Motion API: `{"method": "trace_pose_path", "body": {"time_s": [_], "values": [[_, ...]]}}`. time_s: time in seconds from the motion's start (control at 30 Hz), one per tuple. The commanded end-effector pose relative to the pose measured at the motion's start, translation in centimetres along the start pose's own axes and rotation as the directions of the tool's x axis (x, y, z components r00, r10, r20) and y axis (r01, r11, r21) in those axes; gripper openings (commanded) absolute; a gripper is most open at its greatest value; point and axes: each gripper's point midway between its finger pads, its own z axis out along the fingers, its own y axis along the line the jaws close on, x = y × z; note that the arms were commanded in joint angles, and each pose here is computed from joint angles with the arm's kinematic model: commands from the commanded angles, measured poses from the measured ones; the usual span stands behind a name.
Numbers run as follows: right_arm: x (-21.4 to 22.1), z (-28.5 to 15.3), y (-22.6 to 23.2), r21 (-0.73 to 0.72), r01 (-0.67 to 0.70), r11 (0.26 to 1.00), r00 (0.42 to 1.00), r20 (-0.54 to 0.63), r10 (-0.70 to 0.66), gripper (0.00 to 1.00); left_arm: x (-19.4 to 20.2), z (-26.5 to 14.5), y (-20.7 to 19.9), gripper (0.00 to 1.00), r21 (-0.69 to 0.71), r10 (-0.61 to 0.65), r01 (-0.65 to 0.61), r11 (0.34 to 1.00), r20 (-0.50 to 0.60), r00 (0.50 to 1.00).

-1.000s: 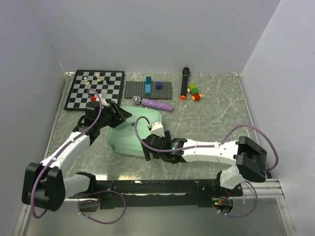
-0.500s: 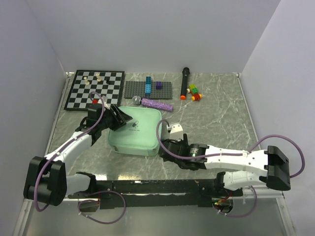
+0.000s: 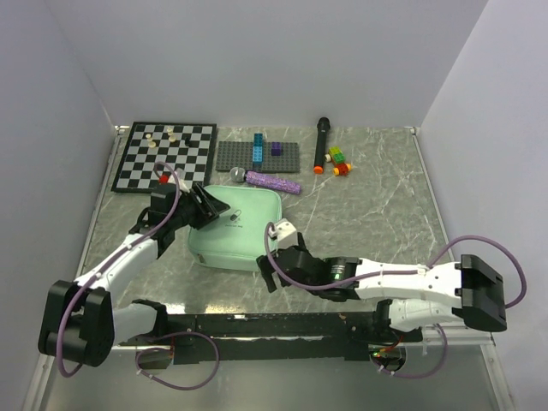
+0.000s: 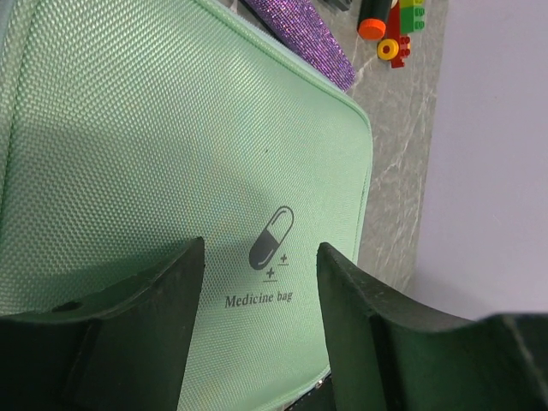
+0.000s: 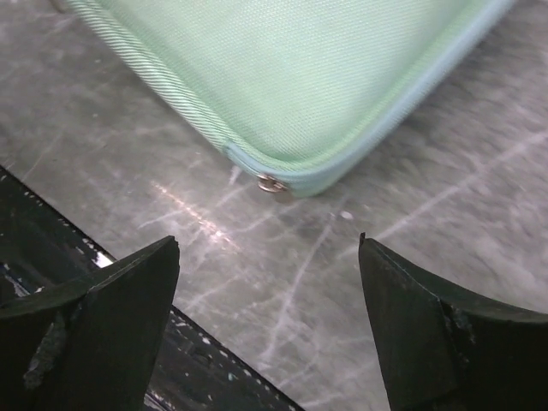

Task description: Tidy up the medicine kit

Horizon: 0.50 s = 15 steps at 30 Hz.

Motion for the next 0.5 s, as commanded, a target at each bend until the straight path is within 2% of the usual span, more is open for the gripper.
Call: {"method": "trace_pose_path", "body": {"time_s": [0.0, 0.13, 0.47], "values": [[-0.5, 1.9, 1.6, -0.07, 0.047, 0.996, 0.999, 0.025, -0.045, 0.88, 0.4, -0.6, -0.6, 0.6, 0.043, 0.008, -0.008, 0.999, 0.001, 1.0], [-0.2, 3.4, 0.7, -0.055, 0.01, 0.998, 1.0, 0.025, -0.009, 0.77, 0.6, -1.0, -0.4, 0.6, 0.038, 0.014, -0.014, 0.999, 0.004, 1.0], [-1.0, 4.9, -0.4, -0.099, 0.008, 0.995, 1.0, 0.016, -0.006, 0.67, 0.5, -1.6, -0.8, 0.6, 0.042, 0.039, -0.039, 0.998, 0.008, 0.999]]}}
